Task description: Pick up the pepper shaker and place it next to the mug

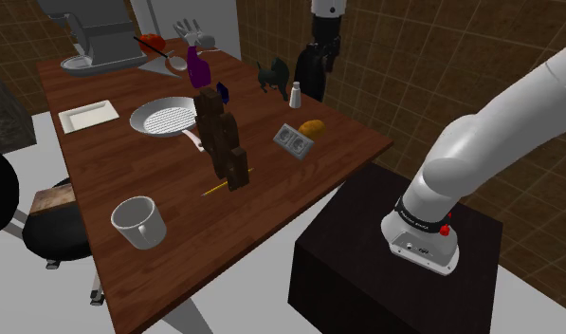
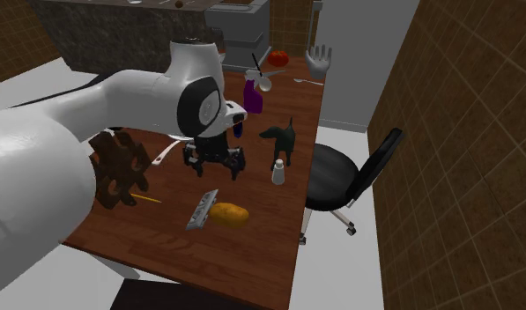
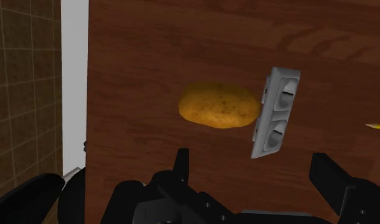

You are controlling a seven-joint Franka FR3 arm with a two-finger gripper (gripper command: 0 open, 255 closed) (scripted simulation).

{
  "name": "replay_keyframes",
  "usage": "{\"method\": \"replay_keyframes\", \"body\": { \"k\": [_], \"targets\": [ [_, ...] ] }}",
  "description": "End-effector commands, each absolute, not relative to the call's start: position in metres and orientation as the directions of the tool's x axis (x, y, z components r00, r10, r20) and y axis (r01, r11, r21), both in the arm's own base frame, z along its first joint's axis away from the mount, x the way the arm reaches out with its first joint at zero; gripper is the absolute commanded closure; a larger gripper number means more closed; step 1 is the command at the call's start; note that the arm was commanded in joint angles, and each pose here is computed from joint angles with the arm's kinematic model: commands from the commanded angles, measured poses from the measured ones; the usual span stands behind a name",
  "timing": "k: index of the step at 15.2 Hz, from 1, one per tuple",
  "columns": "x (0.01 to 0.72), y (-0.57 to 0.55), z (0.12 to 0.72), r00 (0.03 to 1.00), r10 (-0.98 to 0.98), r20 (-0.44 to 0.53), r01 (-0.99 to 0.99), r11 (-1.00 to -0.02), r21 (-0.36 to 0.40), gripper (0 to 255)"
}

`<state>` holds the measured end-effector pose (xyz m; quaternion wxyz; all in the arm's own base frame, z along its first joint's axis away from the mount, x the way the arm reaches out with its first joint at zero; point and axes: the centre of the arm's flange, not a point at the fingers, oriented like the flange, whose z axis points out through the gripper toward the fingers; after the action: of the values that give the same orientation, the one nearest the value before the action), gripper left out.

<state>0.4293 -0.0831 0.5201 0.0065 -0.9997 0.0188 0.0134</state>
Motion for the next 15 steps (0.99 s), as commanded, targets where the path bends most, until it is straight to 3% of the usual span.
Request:
{"method": "replay_keyframes", "body": {
  "k": [1, 15],
  "targets": [
    [0.447, -0.101, 0.511, 0.999, -0.042, -0.022, -0.042, -0.999, -0.019, 0],
    [0.57, -0.219, 0.437, 0.997, -0.076, 0.006, -0.075, -0.995, -0.071, 0]
  ]
}}
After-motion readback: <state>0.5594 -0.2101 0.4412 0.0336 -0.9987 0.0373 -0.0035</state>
